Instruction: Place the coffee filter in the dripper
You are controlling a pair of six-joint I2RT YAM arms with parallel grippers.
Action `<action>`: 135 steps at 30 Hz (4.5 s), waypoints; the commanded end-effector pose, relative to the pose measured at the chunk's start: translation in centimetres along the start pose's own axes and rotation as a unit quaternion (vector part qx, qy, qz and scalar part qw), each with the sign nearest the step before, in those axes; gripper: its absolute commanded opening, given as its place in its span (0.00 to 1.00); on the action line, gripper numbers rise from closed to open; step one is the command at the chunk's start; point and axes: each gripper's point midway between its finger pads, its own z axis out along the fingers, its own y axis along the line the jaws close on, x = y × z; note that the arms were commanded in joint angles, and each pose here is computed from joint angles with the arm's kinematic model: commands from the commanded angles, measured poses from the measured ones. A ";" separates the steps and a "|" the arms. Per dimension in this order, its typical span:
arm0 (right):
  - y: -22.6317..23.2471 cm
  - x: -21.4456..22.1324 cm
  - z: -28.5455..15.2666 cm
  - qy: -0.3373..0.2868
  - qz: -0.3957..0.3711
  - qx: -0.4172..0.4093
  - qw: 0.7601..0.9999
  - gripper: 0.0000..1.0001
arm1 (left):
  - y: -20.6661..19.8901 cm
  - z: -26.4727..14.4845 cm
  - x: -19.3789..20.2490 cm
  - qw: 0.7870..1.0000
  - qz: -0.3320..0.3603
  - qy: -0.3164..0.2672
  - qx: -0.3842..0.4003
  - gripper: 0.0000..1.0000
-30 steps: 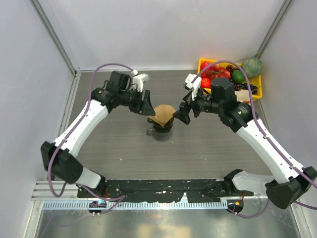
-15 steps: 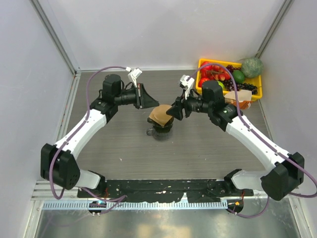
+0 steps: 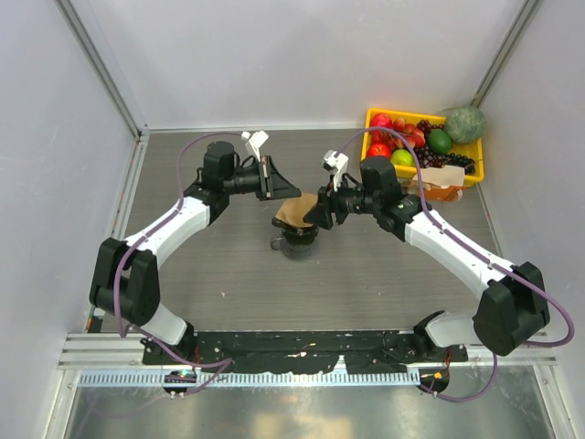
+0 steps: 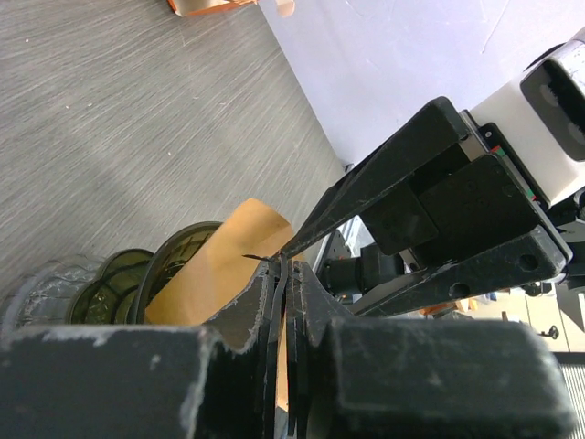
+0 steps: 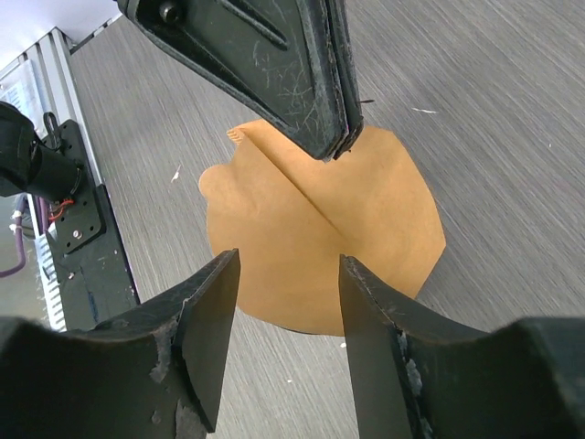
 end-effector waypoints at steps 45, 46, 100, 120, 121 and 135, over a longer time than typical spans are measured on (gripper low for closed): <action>2.6 0.9 1.5 0.034 -0.058 -0.043 0.997 0.48 | -0.3 -0.4 0.9 0.999 0.033 -0.004 0.029 0.09; 2.9 0.7 1.4 0.032 -0.061 -0.045 0.997 0.49 | -0.5 -0.5 0.9 0.999 0.037 -0.005 0.031 0.09; -1.6 -0.9 -3.2 -0.005 -0.051 0.074 0.996 0.53 | 1.8 -5.5 3.2 0.992 0.116 -0.001 -0.057 0.12; -1.7 -0.9 -2.5 -0.002 -0.047 0.060 0.997 0.50 | 1.4 -5.2 2.9 0.993 0.108 -0.001 -0.043 0.16; -1.6 -0.9 -2.6 -0.002 -0.048 0.060 0.997 0.51 | 1.2 -5.3 2.8 0.993 0.112 -0.003 -0.044 0.18; -1.0 -2.4 -4.0 -0.020 -0.060 0.067 0.996 0.64 | 0.4 -5.8 2.4 0.990 0.129 -0.011 -0.047 0.34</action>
